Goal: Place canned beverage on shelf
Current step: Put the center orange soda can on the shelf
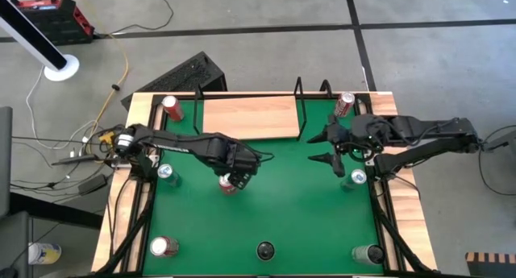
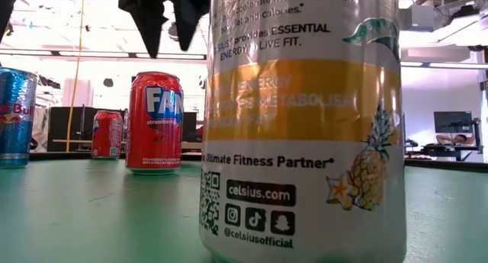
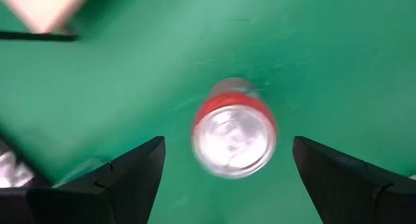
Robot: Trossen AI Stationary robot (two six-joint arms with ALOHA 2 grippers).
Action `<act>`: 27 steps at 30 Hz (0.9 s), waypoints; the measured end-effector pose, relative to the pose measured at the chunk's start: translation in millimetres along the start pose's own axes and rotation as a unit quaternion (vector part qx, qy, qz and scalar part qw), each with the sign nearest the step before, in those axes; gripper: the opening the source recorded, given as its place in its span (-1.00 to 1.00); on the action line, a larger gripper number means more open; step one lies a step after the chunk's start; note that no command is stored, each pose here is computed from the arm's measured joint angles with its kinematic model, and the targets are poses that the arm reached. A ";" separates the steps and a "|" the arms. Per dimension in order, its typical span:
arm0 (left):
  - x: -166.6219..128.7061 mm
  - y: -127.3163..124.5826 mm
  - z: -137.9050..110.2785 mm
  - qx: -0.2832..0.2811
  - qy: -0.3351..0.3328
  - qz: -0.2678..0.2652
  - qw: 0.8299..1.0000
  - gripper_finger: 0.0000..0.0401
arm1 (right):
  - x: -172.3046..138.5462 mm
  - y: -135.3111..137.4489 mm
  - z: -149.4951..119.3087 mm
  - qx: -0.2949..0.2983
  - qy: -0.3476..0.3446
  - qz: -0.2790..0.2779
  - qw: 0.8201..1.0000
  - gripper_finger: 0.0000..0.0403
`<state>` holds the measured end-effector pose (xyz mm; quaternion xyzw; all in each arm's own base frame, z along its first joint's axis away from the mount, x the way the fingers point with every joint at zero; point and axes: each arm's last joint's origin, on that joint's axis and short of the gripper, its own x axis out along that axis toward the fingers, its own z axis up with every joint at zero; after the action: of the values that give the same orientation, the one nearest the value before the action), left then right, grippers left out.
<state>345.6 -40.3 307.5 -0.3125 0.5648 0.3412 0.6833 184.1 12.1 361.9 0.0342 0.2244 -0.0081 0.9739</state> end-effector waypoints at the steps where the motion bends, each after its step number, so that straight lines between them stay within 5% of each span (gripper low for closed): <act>1: 3.6 -1.3 -0.1 0.001 0.000 -0.005 1.000 0.60 | -0.1 0.0 0.4 0.000 -0.002 0.000 1.000 0.36; 27: 72.0 -3.0 -18.9 0.003 0.030 -0.022 0.999 0.59 | -0.7 -0.2 0.1 -0.008 -0.001 -0.001 1.000 0.36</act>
<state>346.9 -49.1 233.5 -0.3326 0.5792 0.3148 0.6744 183.5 11.8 362.2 0.0259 0.2231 -0.0076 0.9744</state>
